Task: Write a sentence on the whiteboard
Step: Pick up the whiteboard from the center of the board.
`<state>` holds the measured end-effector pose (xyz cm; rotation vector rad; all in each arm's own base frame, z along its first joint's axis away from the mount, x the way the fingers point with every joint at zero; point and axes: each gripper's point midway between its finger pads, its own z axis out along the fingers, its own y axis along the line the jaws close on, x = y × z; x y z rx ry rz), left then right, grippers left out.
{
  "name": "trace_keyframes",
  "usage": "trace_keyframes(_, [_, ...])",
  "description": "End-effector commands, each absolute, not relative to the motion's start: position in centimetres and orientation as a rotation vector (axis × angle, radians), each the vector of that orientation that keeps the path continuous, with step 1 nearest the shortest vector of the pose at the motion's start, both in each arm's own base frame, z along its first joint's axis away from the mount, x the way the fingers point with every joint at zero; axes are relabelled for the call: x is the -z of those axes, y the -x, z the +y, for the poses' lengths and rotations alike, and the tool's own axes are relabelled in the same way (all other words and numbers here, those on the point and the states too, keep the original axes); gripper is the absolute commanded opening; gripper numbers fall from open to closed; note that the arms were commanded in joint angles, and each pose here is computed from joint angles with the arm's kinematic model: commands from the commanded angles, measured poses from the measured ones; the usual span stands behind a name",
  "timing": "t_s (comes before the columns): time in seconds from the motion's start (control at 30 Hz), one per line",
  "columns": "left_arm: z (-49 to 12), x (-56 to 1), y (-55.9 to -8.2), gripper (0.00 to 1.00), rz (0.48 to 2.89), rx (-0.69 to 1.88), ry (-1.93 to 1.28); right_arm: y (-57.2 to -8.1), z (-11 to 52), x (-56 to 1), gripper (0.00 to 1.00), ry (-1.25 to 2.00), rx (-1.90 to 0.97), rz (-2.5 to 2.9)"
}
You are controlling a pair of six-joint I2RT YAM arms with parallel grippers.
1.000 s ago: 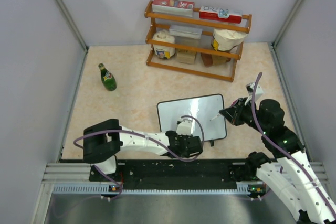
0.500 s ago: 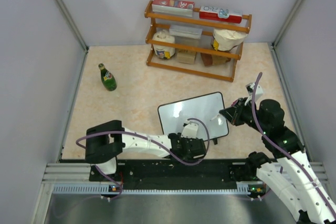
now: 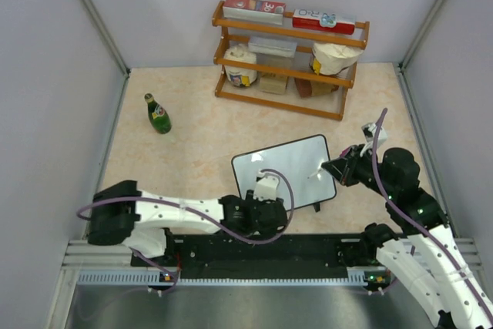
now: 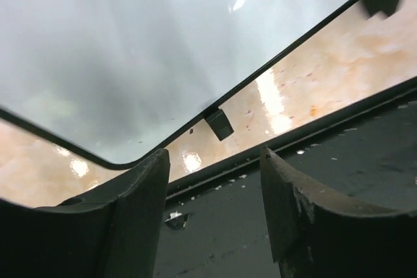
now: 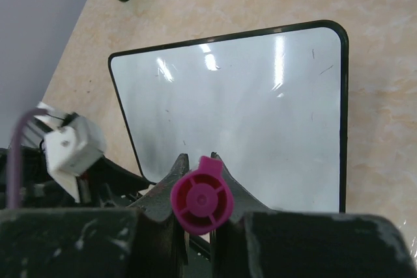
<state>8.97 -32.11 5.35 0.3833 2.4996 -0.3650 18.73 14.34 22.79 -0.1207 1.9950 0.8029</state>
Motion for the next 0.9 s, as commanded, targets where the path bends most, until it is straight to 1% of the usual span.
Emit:
trace_keyframes(0.0, [-30.2,-11.4,-10.9,0.66,2.336,0.433,-0.307,-18.1,14.7,-23.7,0.0,0.145,-0.85,1.948])
trace_keyframes(0.03, [-29.4,-12.4,-11.3,0.71,2.31,0.425,-0.297,-18.0,14.7,-23.7,0.0,0.147,-0.856,1.944])
trace_keyframes(0.1, [-28.3,-14.7,-12.1,0.75,2.247,0.438,-0.281,-17.6,14.7,-23.7,0.0,0.141,-0.868,1.932])
trace_keyframes(0.2, [-26.8,-17.9,-13.1,0.8,2.176,0.485,-0.261,-17.0,14.9,-23.2,0.0,0.139,-0.902,1.938])
trace_keyframes(0.33, [-25.5,-21.2,-14.5,0.81,2.064,0.606,-0.226,-16.4,15.1,-22.3,0.0,0.147,-0.93,1.957])
trace_keyframes(0.37, [-25.0,-22.1,-15.0,0.85,2.03,0.646,-0.205,-16.3,15.2,-22.1,0.0,0.141,-0.935,1.96])
trace_keyframes(0.4, [-24.5,-22.7,-15.4,0.91,2.011,0.676,-0.18,-16.2,15.1,-21.7,0.0,0.134,-0.938,1.97])
trace_keyframes(0.43, [-23.8,-23.5,-16.0,0.93,1.983,0.721,-0.141,-16.1,15.2,-21.4,0.0,0.132,-0.944,1.976])
trace_keyframes(0.47, [-23.0,-24.3,-17.2,0.94,1.95,0.753,-0.117,-16.1,15.2,-21.1,0.0,0.126,-0.949,1.982])
trace_keyframes(0.53, [-22.2,-25.5,-18.0,0.94,1.909,0.842,-0.12,-16.0,15.4,-20.6,0.0,0.126,-0.956,1.998])
trace_keyframes(0.6, [-22.0,-25.5,-18.3,0.94,1.923,0.876,-0.158,-16.0,15.3,-20.3,0.0,0.126,-0.952,2.003])
trace_keyframes(0.77, [-24.3,-22.3,-19.0,0.93,2.084,0.864,-0.271,-15.7,15.3,-20.5,0.0,0.124,-0.96,2.019])
trace_keyframes(0.87, [-25.4,-21.6,-19.5,0.92,2.123,0.871,-0.283,-15.6,15.4,-20.6,0.0,0.123,-0.964,2.026])
